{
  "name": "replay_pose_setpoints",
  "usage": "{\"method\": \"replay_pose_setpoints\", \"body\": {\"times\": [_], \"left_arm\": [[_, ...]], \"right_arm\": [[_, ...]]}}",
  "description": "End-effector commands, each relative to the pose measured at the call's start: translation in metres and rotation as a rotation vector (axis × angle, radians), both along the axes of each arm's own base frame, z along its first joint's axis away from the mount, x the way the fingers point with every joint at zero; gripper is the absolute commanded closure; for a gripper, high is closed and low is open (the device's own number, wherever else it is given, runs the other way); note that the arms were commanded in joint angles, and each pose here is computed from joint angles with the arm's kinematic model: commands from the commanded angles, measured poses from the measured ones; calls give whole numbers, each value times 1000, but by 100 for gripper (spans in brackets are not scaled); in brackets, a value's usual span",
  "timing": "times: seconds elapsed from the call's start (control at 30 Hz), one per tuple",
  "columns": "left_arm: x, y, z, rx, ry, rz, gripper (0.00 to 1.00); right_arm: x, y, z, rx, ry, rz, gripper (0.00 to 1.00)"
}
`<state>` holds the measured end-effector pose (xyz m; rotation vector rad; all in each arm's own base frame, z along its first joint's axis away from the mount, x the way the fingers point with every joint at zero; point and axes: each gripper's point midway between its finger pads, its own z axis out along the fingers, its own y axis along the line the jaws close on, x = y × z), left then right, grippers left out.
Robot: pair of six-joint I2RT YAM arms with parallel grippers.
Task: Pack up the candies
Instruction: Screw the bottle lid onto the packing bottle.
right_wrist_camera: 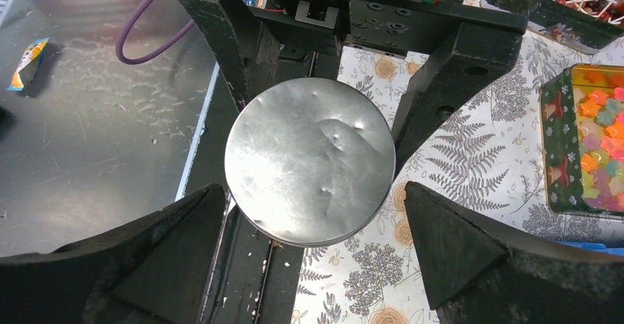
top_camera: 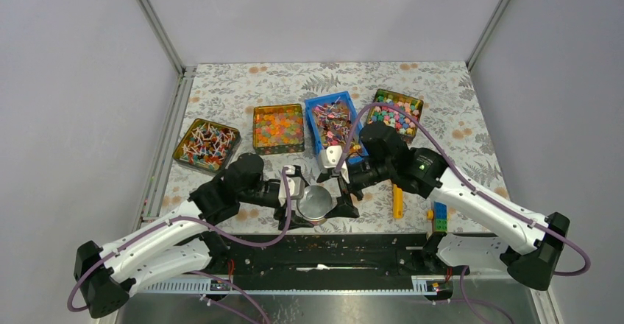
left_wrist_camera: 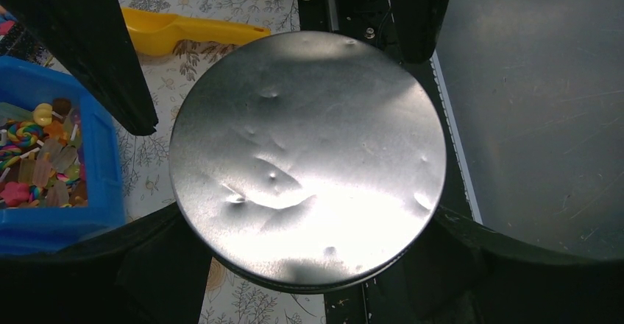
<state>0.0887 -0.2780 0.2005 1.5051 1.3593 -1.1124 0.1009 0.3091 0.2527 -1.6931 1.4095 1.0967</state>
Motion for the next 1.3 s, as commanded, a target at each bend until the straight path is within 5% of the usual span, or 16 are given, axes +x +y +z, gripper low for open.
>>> {"method": "replay_pose_setpoints", "body": {"times": [0.0, 0.63, 1.03, 1.27], "left_arm": [[0, -9, 37, -98, -83, -51, 50], [1, -9, 44, -110, -98, -50, 50], [18, -10, 50, -113, -109, 56, 53], [35, -10, 55, -118, -126, 150, 54]], "right_arm": [[-6, 3, 16, 33, -31, 52, 0], [-2, 11, 12, 0, -32, 45, 4], [15, 14, -11, -75, -21, -150, 20], [20, 25, -22, -103, 48, -298, 38]]}}
